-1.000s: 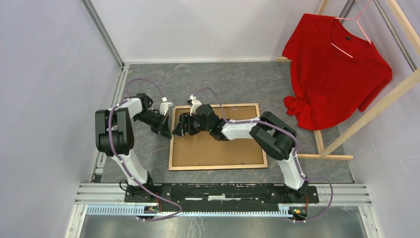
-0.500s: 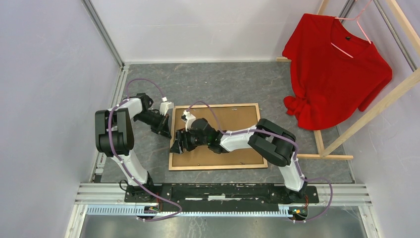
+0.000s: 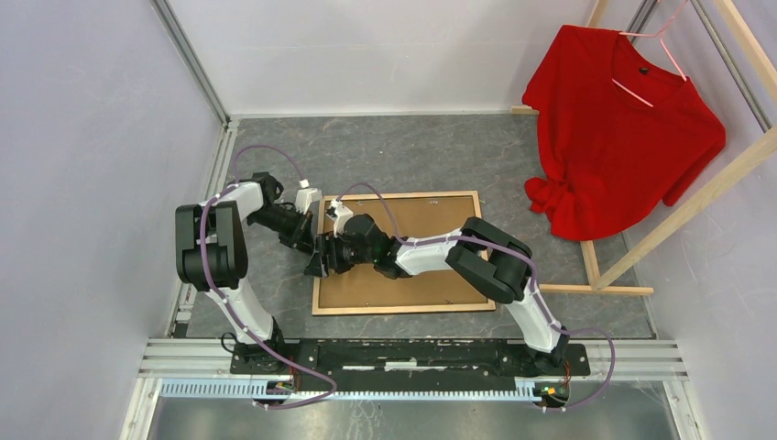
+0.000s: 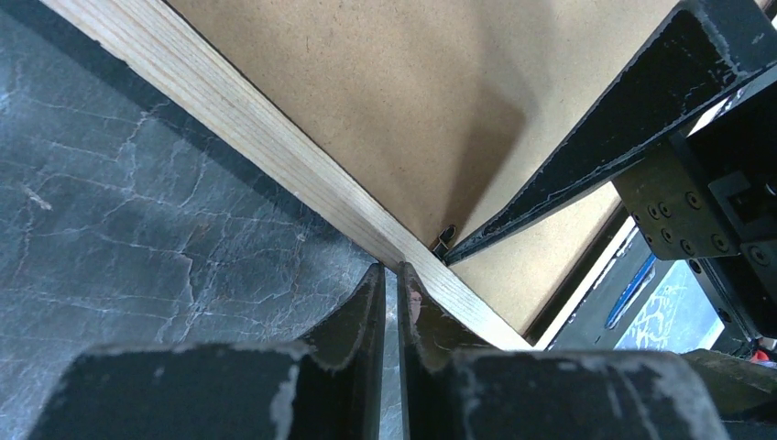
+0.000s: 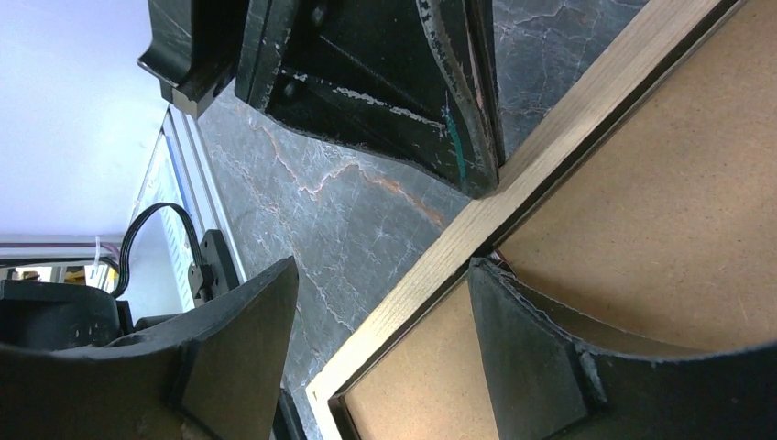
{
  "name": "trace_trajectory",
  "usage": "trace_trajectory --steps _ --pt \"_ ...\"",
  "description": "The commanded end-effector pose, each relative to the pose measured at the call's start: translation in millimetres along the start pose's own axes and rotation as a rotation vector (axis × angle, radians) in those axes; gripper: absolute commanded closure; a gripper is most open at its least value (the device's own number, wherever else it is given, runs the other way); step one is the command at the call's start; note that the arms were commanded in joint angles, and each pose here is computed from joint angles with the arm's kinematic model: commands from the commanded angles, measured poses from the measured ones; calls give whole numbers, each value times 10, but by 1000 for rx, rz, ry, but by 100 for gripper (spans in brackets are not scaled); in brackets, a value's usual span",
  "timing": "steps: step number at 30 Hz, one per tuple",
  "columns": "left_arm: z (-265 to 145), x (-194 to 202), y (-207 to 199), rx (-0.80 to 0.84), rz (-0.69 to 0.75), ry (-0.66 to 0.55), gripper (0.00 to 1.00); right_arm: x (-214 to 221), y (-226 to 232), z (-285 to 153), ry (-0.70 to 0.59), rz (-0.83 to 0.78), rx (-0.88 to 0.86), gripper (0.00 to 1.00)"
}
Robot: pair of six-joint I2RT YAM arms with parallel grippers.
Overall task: Put the photo into the frame
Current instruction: Install the photo frame at the center of the board, then adjust the photo frame at the center of the board.
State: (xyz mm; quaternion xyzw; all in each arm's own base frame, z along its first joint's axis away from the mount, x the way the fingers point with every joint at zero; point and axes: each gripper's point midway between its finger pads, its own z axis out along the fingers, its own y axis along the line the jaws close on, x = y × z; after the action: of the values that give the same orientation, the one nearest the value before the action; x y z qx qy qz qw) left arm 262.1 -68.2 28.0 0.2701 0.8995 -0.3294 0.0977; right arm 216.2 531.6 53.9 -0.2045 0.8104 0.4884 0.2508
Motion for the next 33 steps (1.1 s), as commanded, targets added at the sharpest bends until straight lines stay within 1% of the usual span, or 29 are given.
trace_trajectory --steps 1,6,8,10,13,14,16,17,19,22,25,27,29,30,33 --pt "-33 2 126 -71 94 6 85 -127 7 64 -33 -8 6 25" --pt "-36 18 129 -76 99 11 85 -144 -29 70 -32 -20 13 26" --pt "-51 18 128 -83 107 12 84 -176 -6 72 -29 -38 8 25" --pt "-84 27 138 -97 122 21 82 -268 99 27 -33 -54 -33 23" --pt "-173 49 161 -135 169 47 75 -536 355 -243 -68 -84 -102 18" --pt "-211 79 184 -158 197 64 73 -655 362 -399 -98 -89 -82 15" --pt "-253 136 205 -190 238 87 71 -898 231 -755 -177 -88 6 6" --pt "-267 168 217 -204 255 96 70 -1024 112 -958 -214 -73 51 3" --pt "-267 236 218 -220 279 106 69 -1219 -214 -1337 -269 -41 160 2" --pt "-216 341 163 -225 308 118 69 -1415 -927 -2024 -348 25 422 2" --pt "-126 447 48 -220 352 146 69 -1419 -1678 -2793 -447 126 679 2" --pt "-92 500 4 -225 371 151 69 -1346 -2049 -3254 -521 177 824 2" --pt "-4 527 -97 -214 423 174 69 -1254 -2291 -3550 -569 214 900 2" --pt "21 543 -131 -211 438 181 69 -1209 -2385 -3627 -572 230 917 2" --pt "91 573 -230 -191 476 198 69 -1134 -2550 -3597 -530 258 906 2"
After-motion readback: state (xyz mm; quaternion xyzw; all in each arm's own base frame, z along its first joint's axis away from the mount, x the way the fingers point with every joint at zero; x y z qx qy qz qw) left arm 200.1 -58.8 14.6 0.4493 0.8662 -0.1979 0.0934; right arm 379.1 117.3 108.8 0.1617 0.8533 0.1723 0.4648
